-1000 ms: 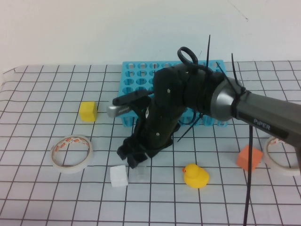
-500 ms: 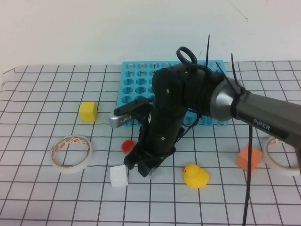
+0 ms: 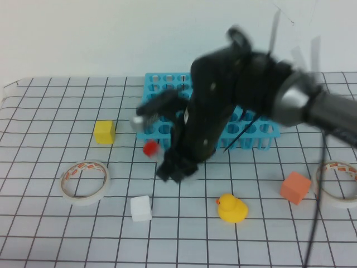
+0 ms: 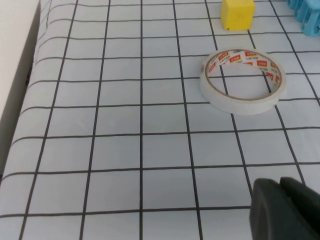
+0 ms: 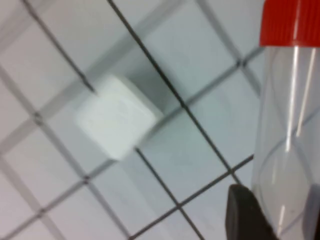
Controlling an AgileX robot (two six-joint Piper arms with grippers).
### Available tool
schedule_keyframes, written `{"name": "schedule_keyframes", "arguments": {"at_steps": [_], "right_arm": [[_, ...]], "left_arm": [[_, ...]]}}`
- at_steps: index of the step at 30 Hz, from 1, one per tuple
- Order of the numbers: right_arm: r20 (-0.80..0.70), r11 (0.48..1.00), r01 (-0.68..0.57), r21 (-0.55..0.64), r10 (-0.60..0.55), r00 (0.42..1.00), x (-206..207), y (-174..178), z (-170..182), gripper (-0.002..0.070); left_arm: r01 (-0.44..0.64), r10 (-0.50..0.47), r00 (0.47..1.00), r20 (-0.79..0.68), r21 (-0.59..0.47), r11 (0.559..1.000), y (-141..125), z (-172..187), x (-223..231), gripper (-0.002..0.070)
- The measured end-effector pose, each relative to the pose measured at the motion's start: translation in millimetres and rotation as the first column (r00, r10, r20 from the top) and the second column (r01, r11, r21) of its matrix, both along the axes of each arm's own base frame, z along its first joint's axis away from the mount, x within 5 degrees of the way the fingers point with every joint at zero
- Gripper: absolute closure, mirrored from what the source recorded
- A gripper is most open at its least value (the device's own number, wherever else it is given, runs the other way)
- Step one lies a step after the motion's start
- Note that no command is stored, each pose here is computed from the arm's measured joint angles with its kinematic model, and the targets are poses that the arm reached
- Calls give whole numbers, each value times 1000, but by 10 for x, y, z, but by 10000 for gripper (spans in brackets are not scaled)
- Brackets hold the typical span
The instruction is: Place the test tubes
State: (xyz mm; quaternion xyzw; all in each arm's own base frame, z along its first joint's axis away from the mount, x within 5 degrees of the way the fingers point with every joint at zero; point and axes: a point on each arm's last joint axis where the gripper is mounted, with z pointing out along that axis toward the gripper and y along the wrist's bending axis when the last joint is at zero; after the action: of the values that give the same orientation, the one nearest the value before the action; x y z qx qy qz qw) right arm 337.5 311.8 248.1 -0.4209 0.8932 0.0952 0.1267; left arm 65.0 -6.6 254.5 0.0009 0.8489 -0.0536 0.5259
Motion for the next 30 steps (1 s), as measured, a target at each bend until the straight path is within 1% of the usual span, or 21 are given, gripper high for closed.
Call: {"name": "schedule_keyframes", "arguments": {"at_steps": [3, 6, 8, 11, 15, 18, 22, 25, 30], "right_arm": [[96, 994, -37, 102, 27, 995, -116, -22, 425, 441], [203, 973, -94, 211, 51, 978, -335, -26, 820, 441], [259, 955, -131, 267, 60, 964, -509, -7, 987, 441], [311, 928, -177, 327, 71, 948, -738, 55, 1062, 441], [387, 897, -256, 359, 106, 916, -979, 171, 945, 441], [410, 879, -293, 376, 126, 903, -1186, 251, 725, 441], [455, 852, -325, 411, 118, 883, -1414, 299, 426, 441], [498, 830, -340, 442, 88, 863, -1518, 279, 288, 442], [564, 789, -354, 502, 12, 826, -1574, 254, 240, 442]], "left_arm": [[0, 0, 1000, 11, -1, 1000, -1, 9, 4, 677], [1, 0, 997, 78, -8, 1000, -4, 66, 29, 677], [2, 0, 988, 157, -17, 1000, -7, 134, 53, 676], [7, 3, 953, 302, -32, 999, -11, 267, 83, 676], [17, 10, 872, 489, -51, 999, -13, 453, 91, 676], [23, 18, 829, 559, -68, 997, -13, 529, 84, 676], [33, 41, 819, 572, -119, 992, -12, 550, 81, 676], [39, 58, 821, 568, -157, 987, -13, 552, 80, 676], [52, 100, 831, 547, -256, 965, -13, 547, 81, 676]]}}
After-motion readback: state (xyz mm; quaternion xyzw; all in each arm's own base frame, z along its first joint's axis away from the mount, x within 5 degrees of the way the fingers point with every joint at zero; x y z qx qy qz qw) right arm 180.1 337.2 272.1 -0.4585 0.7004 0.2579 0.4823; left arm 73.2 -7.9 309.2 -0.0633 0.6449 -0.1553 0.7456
